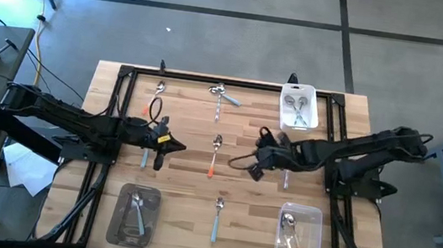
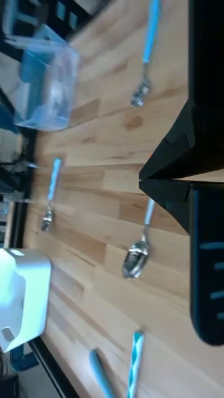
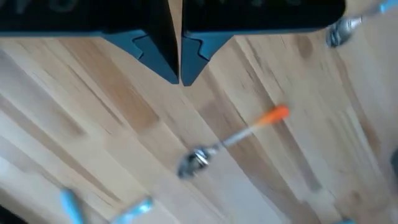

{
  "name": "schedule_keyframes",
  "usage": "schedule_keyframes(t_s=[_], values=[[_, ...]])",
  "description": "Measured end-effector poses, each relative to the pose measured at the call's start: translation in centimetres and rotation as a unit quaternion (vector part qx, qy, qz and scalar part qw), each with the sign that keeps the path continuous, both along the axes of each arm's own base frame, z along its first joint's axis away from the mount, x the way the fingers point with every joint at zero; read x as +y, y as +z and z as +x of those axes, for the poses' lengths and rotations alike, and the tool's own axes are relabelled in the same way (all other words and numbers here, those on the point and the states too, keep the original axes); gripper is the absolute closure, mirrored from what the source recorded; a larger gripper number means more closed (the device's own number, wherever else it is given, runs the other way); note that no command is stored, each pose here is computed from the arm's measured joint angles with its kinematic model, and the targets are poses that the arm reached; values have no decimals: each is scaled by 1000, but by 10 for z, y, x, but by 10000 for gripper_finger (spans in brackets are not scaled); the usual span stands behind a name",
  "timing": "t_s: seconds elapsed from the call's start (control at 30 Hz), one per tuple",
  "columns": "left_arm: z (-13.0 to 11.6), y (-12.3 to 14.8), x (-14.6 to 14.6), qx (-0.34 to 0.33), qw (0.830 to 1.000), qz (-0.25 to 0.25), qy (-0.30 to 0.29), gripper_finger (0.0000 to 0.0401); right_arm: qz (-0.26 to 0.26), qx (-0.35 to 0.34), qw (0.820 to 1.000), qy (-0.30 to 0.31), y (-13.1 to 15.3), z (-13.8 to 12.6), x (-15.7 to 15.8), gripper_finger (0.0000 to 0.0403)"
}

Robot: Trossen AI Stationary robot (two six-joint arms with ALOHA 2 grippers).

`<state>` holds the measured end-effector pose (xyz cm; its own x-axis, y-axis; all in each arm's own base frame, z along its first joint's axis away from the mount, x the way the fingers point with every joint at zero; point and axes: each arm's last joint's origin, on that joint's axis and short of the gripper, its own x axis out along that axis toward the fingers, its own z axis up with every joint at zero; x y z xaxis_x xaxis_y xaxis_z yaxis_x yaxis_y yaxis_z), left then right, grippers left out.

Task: Sort silverware by color (type)
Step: Put the light blue spoon into the black bin

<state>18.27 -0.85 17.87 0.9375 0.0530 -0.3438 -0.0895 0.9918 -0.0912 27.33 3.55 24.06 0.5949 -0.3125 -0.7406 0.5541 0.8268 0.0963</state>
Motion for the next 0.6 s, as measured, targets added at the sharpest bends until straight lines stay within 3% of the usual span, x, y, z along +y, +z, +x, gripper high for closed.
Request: schedule_keyframes(t_s=[0.17,0.3,0.4,0.6], values=[[-2,-4,-6,22,999,11,21,400,-17,-78,997,21,-35,3,-22,403],[-4,-6,-12,31,999,-4,26,400,-21,-102,994,-15,-48,3,-48,396],[-8,-12,-18,8,999,3,40,400,-52,-81,995,-20,-50,9,-69,372],[-17,-22,-21,-51,997,-30,53,400,-72,-61,995,7,-38,32,-128,292]])
